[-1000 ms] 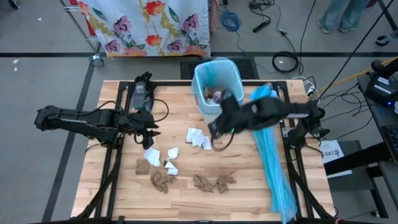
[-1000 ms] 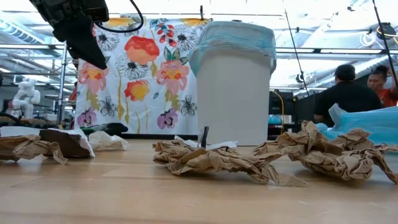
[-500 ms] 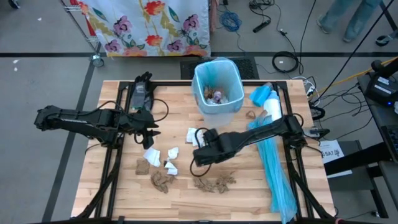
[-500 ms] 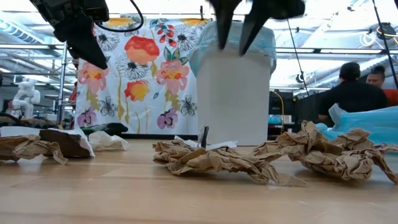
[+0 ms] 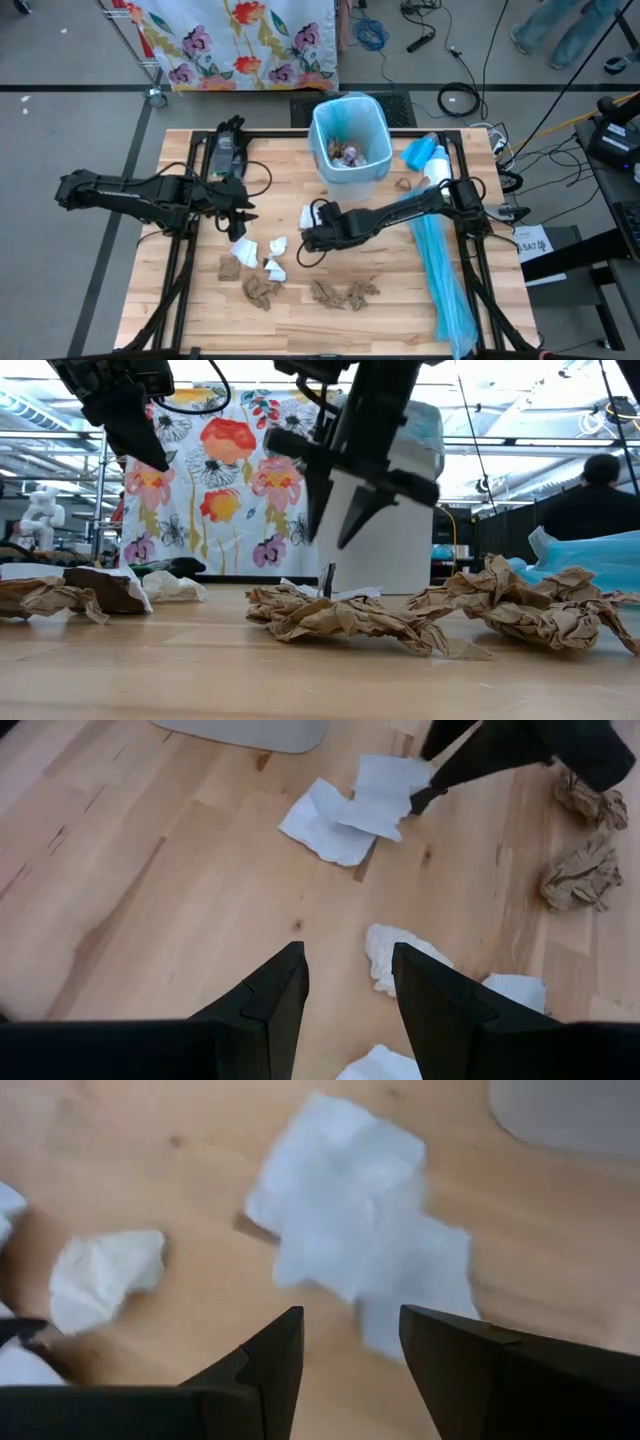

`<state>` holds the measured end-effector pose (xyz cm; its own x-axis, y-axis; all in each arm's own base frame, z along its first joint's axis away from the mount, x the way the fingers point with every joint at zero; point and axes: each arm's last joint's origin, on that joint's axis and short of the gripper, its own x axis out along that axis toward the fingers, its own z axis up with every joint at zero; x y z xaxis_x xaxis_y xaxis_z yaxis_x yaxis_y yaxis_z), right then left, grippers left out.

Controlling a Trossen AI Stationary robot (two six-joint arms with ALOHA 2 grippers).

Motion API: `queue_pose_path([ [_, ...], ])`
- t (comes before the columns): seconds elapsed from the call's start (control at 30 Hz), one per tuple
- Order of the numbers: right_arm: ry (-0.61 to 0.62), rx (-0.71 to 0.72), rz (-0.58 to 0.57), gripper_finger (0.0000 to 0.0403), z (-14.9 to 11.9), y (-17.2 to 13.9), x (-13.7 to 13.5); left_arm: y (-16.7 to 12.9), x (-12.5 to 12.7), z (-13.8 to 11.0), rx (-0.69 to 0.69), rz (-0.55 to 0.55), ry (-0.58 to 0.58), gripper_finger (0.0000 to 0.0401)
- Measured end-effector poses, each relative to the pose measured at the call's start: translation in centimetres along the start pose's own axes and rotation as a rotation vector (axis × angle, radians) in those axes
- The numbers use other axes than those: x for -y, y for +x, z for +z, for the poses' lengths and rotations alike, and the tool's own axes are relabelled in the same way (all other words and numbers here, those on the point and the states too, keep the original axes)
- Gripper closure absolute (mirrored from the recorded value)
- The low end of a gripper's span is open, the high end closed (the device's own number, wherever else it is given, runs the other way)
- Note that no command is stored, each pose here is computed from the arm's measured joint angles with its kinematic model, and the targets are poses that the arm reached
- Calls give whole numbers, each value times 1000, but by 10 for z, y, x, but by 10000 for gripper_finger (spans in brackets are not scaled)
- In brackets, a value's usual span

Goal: Place trash/remove bag and relplace
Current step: Put the piece of magazine into the trash bin

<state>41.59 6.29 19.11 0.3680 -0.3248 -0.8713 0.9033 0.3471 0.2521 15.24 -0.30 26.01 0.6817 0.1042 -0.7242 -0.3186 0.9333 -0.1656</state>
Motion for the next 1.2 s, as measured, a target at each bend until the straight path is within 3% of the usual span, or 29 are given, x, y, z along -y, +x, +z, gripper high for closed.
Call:
queue_pose_path([
  [0.17, 38, 72, -2, 269, 8, 16, 8, 0, 0, 0, 0, -1, 0, 249],
  [0.3, 24, 59, 6, 369, 13, 17, 8, 0, 0, 0, -1, 0, 0, 249],
  [0.37, 9, 55, 19, 391, 11, 16, 6, 0, 0, 0, -1, 0, 0, 249],
  [0.57, 21, 37, 52, 400, -3, 8, 1, 0, 0, 0, -1, 0, 4, 249],
  [0.8, 16, 32, 129, 401, -6, -27, -13, 0, 0, 0, -2, 0, 23, 249],
  [1.03, -16, 6, 27, 392, -8, -33, -5, 0, 0, 0, -2, 0, 27, 249],
  [1.2, 9, 20, 9, 348, 0, -30, -2, 0, 0, 0, -1, 0, 26, 249],
])
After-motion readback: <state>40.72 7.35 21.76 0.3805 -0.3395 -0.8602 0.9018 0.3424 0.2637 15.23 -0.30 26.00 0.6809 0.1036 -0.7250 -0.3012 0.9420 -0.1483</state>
